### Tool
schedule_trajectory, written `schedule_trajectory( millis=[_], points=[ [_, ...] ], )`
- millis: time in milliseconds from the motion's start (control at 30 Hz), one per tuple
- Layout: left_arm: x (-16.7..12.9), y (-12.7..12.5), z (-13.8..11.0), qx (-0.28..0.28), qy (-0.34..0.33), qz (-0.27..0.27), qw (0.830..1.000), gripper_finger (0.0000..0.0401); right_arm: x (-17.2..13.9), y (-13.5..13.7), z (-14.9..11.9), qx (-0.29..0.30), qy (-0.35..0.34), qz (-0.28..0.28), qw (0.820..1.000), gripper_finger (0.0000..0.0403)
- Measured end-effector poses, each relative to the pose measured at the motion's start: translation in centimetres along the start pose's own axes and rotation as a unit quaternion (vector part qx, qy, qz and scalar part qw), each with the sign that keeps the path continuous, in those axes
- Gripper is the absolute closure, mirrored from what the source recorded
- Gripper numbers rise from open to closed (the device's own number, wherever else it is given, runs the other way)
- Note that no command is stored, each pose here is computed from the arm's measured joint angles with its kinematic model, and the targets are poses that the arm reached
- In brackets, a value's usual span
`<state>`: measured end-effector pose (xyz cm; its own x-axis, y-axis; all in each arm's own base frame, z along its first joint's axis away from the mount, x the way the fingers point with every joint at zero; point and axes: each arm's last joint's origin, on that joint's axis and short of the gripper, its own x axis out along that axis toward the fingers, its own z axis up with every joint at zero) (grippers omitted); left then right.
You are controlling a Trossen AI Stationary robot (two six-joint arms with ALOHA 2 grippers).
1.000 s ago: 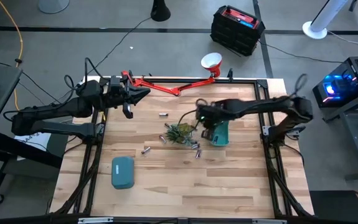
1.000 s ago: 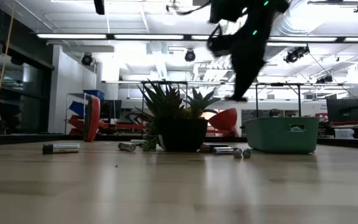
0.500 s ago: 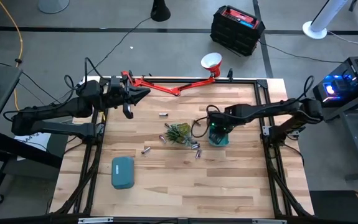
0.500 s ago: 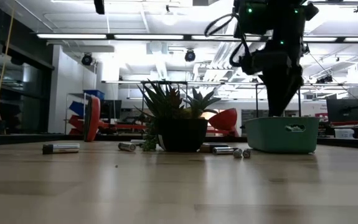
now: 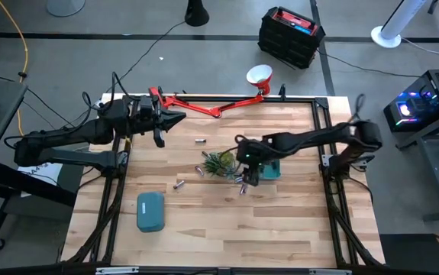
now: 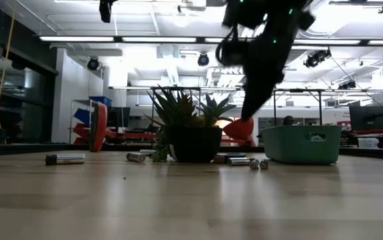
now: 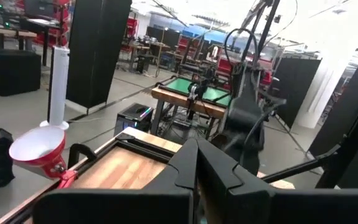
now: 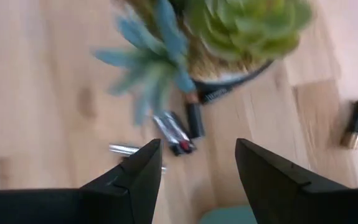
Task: Sort batteries
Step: Put the black battery into the green bin
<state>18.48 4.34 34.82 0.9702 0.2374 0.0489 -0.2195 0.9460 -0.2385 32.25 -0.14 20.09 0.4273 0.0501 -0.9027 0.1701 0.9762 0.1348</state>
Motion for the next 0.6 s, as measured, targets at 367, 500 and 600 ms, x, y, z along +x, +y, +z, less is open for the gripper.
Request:
schedule_trajectory(
  millis=[367,500,600],
  points=[
    [0.0,0.0,0.0,0.0,0.001,0.0,1.0,0.0401,7.3,-0.5,0.1,-0.012,0.018,-0.036,0.999,0.0204],
    [0.0,0.0,-0.1,0.0,0.003,0.001,1.0,0.0401,8.2,-0.6,-0.1,-0.002,0.024,-0.045,0.999,0.0211],
    [0.0,0.0,-0.1,0.007,0.003,0.001,1.0,0.0401,8.5,-0.4,-0.3,0.006,0.03,-0.056,0.998,0.0256]
  ],
)
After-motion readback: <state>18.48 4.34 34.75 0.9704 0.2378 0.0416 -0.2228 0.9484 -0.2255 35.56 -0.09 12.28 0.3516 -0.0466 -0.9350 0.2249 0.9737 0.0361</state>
